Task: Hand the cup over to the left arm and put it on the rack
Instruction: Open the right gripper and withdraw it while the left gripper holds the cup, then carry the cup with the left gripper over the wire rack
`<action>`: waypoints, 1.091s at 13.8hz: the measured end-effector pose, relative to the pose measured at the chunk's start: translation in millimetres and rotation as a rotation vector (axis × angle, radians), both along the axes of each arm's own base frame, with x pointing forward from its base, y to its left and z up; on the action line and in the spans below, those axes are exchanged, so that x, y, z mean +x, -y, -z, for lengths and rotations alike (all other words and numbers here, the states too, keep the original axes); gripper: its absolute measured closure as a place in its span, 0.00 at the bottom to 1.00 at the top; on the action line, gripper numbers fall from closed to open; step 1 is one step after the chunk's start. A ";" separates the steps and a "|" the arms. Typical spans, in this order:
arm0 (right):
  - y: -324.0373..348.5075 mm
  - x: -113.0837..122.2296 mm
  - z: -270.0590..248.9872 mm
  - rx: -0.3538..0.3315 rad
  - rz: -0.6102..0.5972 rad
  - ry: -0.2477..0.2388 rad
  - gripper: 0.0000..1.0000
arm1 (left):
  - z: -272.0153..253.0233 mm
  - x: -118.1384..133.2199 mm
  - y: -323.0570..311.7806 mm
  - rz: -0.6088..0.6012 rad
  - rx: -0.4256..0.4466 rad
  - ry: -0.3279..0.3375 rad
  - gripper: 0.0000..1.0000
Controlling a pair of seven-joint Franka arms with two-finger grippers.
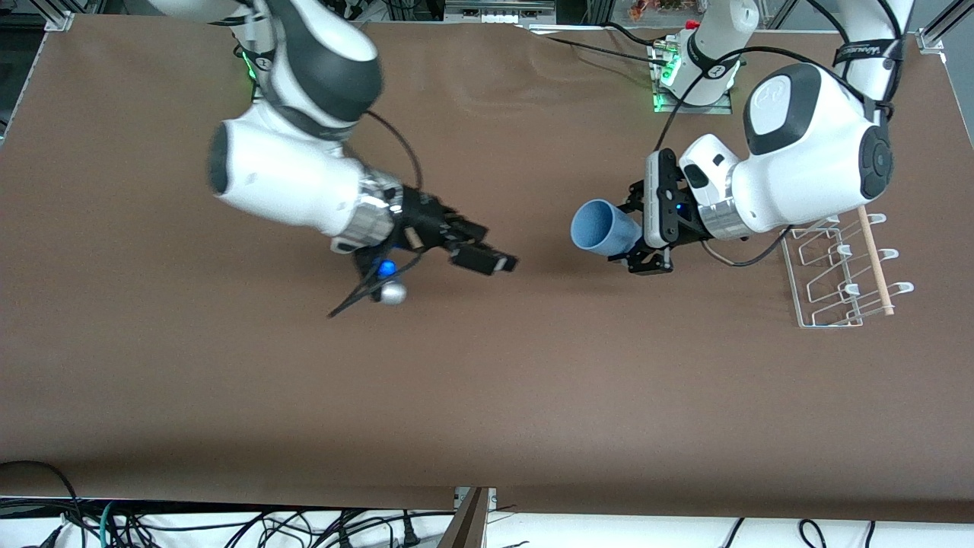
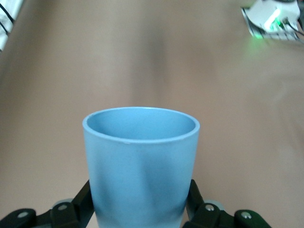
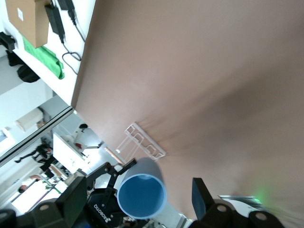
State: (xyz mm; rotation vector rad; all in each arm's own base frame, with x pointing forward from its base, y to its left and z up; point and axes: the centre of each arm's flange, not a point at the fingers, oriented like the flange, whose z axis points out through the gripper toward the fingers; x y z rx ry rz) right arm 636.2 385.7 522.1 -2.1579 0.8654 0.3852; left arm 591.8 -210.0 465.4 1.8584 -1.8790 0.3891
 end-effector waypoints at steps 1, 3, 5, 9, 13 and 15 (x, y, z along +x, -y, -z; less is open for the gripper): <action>29.7 9.1 -4.3 -0.024 -0.022 -0.001 0.02 | -1.0 0.0 -8.3 0.019 0.044 -0.007 0.22; 85.8 21.6 -8.2 -0.100 -0.082 0.020 0.02 | -6.7 0.6 -23.8 0.028 0.146 -0.025 0.22; 132.9 27.8 -7.4 -0.193 -0.144 0.043 0.02 | -16.0 -0.5 -38.3 0.019 0.289 -0.050 0.22; 228.8 26.3 -13.2 -0.335 -0.287 0.060 0.02 | -21.7 -7.6 -66.1 -0.016 0.640 -0.083 0.22; 301.7 29.2 -19.3 -0.427 -0.308 0.092 0.02 | -12.2 -13.6 -98.8 -0.083 0.993 -0.133 0.22; 314.6 29.1 -14.8 -0.484 -0.342 0.102 0.01 | 0.5 -16.7 -116.9 -0.129 1.169 -0.185 0.22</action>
